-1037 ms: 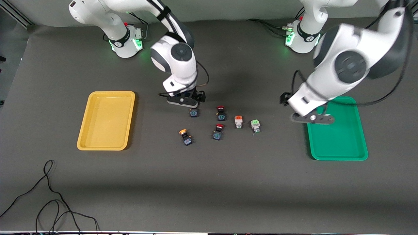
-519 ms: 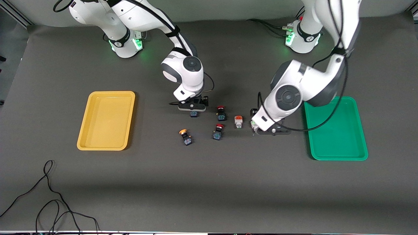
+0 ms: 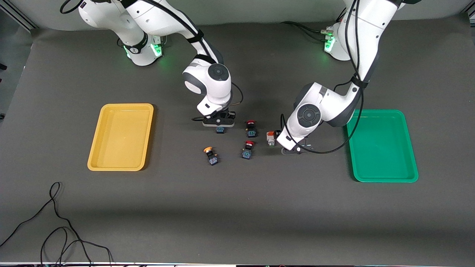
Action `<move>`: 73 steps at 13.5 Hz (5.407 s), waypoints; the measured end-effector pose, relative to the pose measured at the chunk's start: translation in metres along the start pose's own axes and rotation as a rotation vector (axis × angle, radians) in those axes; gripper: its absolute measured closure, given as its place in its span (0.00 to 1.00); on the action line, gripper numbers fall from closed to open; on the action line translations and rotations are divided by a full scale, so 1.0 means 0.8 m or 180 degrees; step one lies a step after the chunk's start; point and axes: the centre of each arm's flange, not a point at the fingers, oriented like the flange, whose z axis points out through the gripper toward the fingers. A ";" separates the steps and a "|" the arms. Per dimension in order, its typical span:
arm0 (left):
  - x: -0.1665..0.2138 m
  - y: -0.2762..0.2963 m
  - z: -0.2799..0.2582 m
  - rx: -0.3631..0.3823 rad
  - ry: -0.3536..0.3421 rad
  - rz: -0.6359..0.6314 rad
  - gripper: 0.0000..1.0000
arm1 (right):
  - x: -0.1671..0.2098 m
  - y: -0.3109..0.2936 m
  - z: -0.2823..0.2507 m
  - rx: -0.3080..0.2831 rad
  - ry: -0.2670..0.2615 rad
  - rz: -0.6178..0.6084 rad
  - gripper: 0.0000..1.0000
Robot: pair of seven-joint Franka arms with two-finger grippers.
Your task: Place green and yellow buttons in trays
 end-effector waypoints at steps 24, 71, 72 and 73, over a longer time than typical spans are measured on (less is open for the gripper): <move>0.021 -0.119 -0.311 0.0666 0.0064 0.0100 0.59 | 0.240 0.615 -0.220 0.0332 -0.0584 -0.0759 0.59; 0.088 -0.406 -0.321 0.0019 -0.0213 0.0825 0.00 | 0.210 0.044 0.039 0.0440 0.0037 -0.1339 0.02; 0.087 -0.385 -0.329 0.0011 -0.0208 0.0809 0.00 | 0.208 0.040 0.039 0.0442 0.0044 -0.1347 0.12; 0.085 -0.356 -0.332 0.0009 -0.0203 0.0753 0.01 | 0.206 0.038 0.038 0.0445 0.0053 -0.1350 0.23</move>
